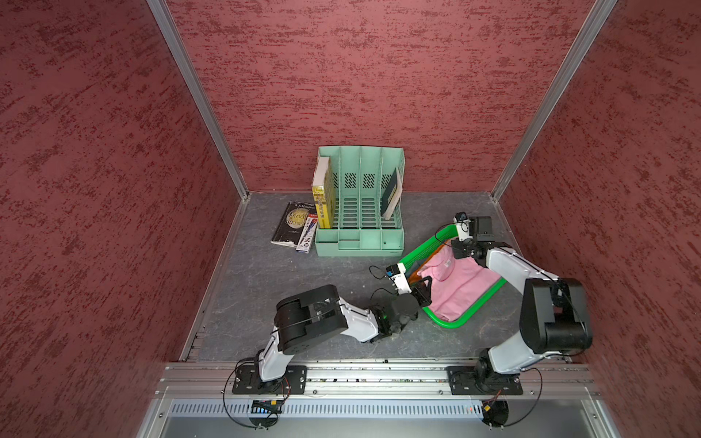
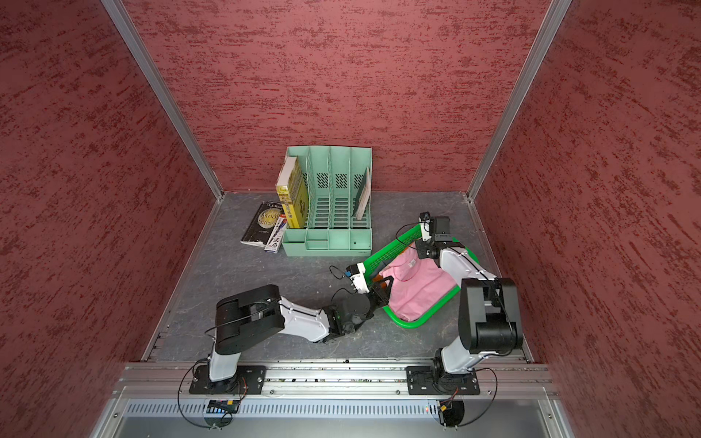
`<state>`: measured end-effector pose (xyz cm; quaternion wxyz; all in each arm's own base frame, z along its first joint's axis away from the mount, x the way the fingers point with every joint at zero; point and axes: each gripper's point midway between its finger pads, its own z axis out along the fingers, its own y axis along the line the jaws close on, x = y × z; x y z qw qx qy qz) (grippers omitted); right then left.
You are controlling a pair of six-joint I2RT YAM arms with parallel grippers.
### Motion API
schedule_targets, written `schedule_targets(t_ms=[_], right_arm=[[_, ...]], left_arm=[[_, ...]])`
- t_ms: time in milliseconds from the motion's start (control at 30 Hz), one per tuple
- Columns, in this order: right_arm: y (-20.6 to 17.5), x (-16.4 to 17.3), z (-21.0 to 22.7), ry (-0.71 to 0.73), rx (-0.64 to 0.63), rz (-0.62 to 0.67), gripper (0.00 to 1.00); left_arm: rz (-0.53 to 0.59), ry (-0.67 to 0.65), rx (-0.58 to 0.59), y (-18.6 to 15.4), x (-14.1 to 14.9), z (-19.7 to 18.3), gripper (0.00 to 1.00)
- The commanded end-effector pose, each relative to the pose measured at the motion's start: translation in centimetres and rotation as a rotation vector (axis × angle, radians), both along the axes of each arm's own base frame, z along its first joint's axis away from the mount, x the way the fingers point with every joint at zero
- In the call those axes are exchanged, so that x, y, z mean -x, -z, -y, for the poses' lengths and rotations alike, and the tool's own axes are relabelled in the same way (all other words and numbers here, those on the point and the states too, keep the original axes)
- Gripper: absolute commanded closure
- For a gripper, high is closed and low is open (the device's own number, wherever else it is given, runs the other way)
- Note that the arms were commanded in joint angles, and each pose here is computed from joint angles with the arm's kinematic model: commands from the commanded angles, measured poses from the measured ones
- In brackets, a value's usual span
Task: Put the folded t-shirts into the basket
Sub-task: Place the T-shirt in the bin.
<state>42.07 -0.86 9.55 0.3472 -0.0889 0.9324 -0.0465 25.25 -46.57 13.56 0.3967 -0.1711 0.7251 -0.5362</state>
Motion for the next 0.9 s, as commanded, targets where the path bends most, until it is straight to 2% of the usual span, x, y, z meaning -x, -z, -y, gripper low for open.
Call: schedule_targets(t_ms=[0, 67, 100, 200, 333, 700, 867], right_arm=[[-2.0, -2.0, 0.9, -0.015, 0.019, 0.072, 1.0], [-1.9, -2.1, 1.2, -0.007, 0.014, 0.073, 1.0], [-2.1, -2.2, 1.3, -0.004, 0.014, 0.083, 0.98], [-2.5, -2.8, 1.6, 0.018, 0.016, 0.111, 0.8], [-3.8, -3.4, 2.6, 0.079, 0.029, 0.154, 0.71], [-6.9, -2.6, 4.4, 0.295, -0.026, 0.173, 0.65], [-8.3, 0.4, 2.0, 0.283, -0.174, 0.119, 0.66]], left_arm=[[-0.025, -0.027, -0.179, 5.9, -0.3, -1.5, 1.0], [-0.039, -0.045, -0.191, 6.4, -0.6, -1.9, 1.0], [-0.056, -0.056, -0.204, 7.0, -0.7, -2.3, 0.95], [-0.09, -0.065, -0.212, 8.1, -1.0, -2.8, 0.73], [-0.133, -0.083, -0.212, 9.2, -1.0, -3.8, 0.63], [-0.134, -0.187, -0.317, 6.4, -1.1, -7.7, 0.58], [-0.159, -0.235, -0.495, 4.9, -1.0, -10.6, 0.53]])
